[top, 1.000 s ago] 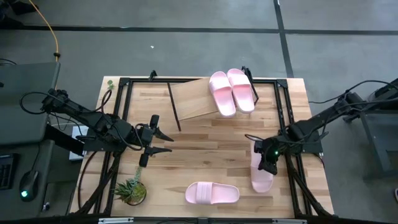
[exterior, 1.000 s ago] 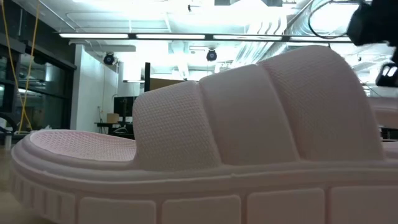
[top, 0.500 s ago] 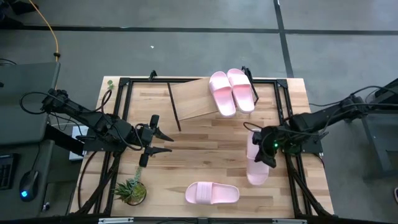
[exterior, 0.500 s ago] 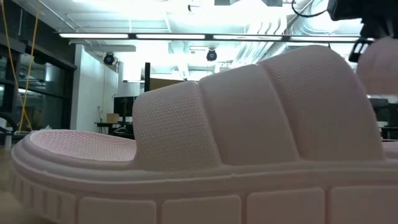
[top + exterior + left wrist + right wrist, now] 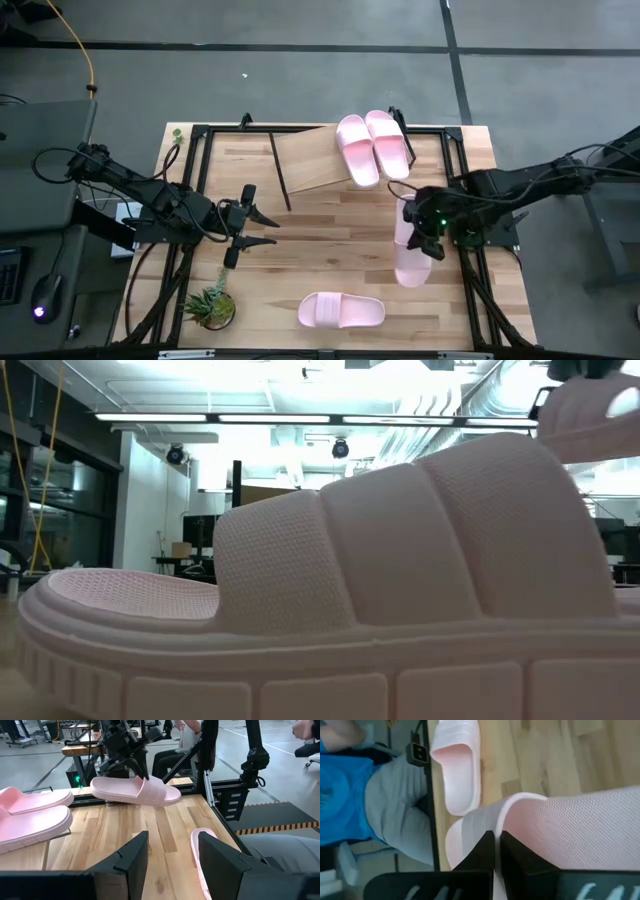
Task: Pick and place slides into the shelf
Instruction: Put the pink slide on the shelf
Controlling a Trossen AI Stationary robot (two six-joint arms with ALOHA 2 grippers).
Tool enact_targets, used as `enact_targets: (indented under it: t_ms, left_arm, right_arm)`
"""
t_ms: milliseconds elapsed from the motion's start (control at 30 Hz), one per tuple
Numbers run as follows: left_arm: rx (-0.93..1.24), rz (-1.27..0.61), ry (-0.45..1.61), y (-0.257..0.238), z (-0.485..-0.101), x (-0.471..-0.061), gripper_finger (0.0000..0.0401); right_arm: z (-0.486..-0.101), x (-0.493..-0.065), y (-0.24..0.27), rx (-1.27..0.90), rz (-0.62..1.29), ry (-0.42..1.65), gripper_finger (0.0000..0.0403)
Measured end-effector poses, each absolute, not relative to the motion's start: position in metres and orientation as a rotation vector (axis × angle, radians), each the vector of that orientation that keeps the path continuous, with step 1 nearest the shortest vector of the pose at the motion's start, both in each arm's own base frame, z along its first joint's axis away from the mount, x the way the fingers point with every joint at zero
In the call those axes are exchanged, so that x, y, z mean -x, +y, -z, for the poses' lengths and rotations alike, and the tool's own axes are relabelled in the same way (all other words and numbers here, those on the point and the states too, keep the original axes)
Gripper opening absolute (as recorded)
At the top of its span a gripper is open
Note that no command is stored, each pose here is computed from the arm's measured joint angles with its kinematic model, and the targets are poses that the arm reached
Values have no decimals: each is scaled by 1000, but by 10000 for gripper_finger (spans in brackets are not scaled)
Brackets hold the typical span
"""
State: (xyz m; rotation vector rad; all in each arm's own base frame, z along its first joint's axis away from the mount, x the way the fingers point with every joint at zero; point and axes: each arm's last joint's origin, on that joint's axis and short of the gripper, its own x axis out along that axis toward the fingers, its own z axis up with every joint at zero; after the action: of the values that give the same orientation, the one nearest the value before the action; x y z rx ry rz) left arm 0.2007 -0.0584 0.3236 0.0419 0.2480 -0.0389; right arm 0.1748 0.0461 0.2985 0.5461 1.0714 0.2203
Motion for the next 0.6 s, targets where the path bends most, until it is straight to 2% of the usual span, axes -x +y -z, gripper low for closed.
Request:
enact_targets:
  t_ms: [600]
  left_arm:
    - [-56, 38, 280, -58, -320, -200, 156]
  right_arm:
    - [-329, -245, -27, -384, -335, 1065, 0]
